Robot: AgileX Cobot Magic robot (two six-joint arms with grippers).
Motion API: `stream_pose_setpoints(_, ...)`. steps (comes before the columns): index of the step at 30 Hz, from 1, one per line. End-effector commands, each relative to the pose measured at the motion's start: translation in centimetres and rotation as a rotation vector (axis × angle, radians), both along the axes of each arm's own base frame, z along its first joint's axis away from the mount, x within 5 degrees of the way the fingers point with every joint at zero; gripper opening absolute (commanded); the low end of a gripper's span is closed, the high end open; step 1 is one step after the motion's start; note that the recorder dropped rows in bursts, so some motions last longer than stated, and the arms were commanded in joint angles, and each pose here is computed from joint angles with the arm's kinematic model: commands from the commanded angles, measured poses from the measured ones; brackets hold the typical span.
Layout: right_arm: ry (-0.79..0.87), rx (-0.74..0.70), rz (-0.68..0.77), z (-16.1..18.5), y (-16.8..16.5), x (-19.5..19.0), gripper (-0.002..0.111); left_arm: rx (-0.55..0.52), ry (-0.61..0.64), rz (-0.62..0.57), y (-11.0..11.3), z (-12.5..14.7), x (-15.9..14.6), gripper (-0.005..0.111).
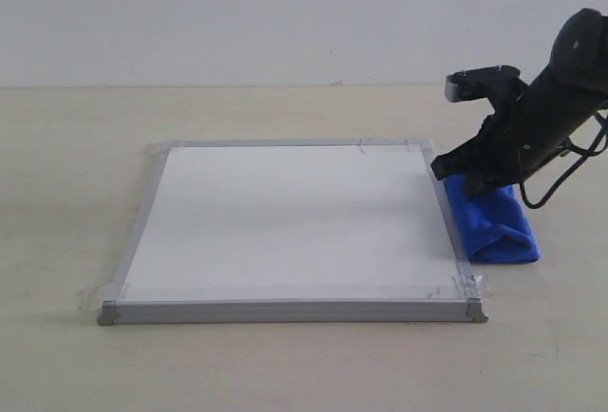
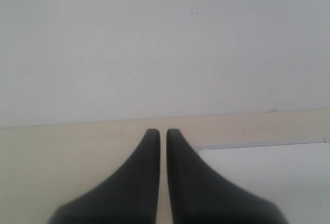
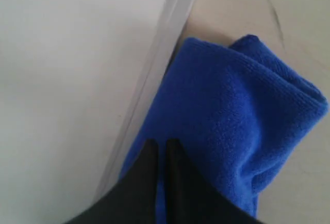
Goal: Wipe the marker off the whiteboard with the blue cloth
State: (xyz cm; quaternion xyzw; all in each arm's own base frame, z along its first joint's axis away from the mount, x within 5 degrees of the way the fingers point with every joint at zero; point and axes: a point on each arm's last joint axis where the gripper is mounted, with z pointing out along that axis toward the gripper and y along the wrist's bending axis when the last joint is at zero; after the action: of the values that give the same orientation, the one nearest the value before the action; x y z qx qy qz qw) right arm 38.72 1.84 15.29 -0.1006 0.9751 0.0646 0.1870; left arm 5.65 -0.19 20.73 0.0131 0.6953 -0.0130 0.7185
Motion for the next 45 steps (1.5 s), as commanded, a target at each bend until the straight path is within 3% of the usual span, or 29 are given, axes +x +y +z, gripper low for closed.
stream_pose_setpoints(1, -0.006, -0.075, -0.018, -0.7, -0.7, 0.0, 0.0, 0.0, -0.003, -0.003, 0.0, 0.1, 0.0, 0.004)
stream_pose_setpoints(14, 0.087, -0.112, -0.017, -4.2, -1.0, 0.0, 0.0, 0.0, -0.003, -0.003, 0.0, 0.1, 0.0, 0.004)
stream_pose_setpoints(18, 0.043, -0.105, -0.022, -1.9, -1.0, -0.1, 0.0, 0.0, -0.003, -0.003, 0.0, 0.1, 0.0, 0.004)
stream_pose_setpoints(22, -0.046, -0.097, -0.027, 2.6, -0.9, -0.8, 0.0, 0.0, -0.003, -0.003, 0.0, 0.1, 0.0, 0.004)
stream_pose_setpoints(25, -0.117, -0.069, -0.041, 8.5, -0.8, -3.1, 0.0, 0.0, -0.003, -0.003, 0.0, 0.1, 0.0, 0.004)
stream_pose_setpoints(29, -0.207, 0.066, -0.112, 12.7, 0.0, -8.1, 0.0, 0.0, -0.003, -0.003, 0.0, 0.1, 0.0, 0.004)
stream_pose_setpoints(33, -0.292, 0.258, -0.183, 15.3, 0.9, -15.0, 0.0, 0.0, -0.003, -0.003, 0.0, 0.1, 0.0, 0.004)
stream_pose_setpoints(38, -0.381, 0.289, -0.129, 17.4, 1.2, -22.4, 0.0, 0.0, -0.003, -0.003, 0.0, 0.1, 0.0, 0.004)
stream_pose_setpoints(45, -0.48, 0.3, -0.098, 19.2, 1.3, -25.6, 0.0, 0.0, -0.003, -0.003, 0.0, 0.1, 0.0, 0.004)
